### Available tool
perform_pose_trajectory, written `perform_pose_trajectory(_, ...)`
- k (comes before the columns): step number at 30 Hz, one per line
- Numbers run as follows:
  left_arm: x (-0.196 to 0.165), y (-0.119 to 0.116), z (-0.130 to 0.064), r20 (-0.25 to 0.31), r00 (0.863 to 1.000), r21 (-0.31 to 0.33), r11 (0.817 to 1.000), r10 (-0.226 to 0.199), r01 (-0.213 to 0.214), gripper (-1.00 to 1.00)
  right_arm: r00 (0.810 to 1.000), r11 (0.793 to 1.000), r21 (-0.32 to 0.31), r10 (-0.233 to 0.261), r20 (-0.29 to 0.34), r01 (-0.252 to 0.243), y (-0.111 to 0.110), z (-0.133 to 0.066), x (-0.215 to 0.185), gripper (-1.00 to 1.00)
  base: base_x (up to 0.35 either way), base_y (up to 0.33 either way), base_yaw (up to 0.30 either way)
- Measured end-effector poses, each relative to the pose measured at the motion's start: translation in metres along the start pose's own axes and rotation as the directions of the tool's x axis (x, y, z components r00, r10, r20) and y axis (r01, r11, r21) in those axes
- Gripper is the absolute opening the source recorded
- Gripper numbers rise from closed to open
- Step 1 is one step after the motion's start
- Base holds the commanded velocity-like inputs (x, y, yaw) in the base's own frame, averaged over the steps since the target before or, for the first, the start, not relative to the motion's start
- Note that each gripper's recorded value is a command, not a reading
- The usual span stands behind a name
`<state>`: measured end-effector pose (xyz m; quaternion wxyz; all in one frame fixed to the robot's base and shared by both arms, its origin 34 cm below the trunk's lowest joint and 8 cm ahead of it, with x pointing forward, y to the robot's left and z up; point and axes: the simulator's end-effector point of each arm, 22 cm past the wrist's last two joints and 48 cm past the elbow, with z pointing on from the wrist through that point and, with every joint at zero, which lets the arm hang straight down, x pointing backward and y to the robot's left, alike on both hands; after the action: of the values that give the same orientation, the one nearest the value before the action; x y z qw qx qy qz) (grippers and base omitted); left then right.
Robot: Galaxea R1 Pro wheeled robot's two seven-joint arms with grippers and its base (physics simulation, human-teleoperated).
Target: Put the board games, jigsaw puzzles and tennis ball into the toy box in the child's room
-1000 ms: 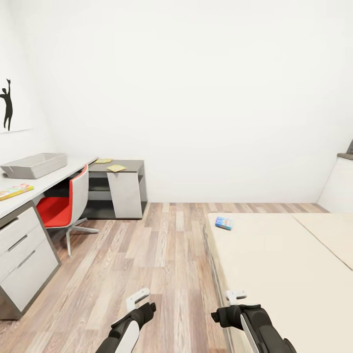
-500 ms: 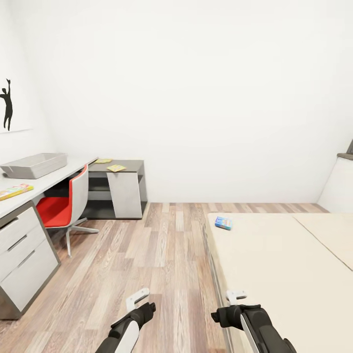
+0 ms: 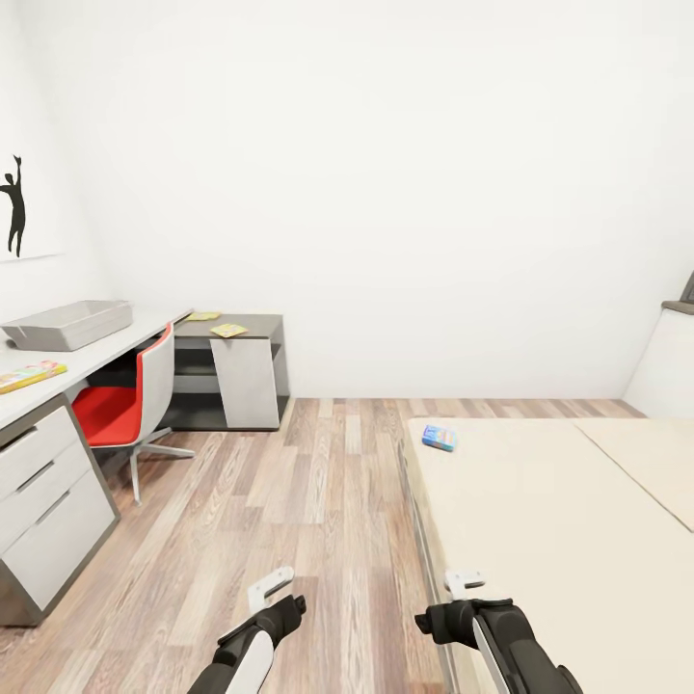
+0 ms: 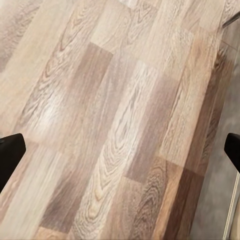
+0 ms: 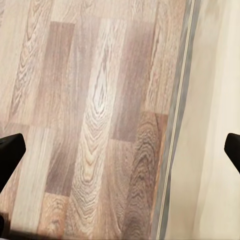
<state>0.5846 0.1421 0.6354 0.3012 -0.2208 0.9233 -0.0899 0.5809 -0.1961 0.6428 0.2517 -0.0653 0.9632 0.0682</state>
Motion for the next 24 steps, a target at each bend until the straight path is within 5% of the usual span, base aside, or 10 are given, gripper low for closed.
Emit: perform_pose_trajectory(24, 0.0002, 0.0005, 0.0001, -0.001, 1.000, -0.001, 1.000, -0.002, 0.002, 1.00, 1.000, 1.000, 0.000, 0.000, 0.000, 0.000, 0.0000, 0.0000, 0.0000, 1.00, -0.007, 0.000, -0.011)
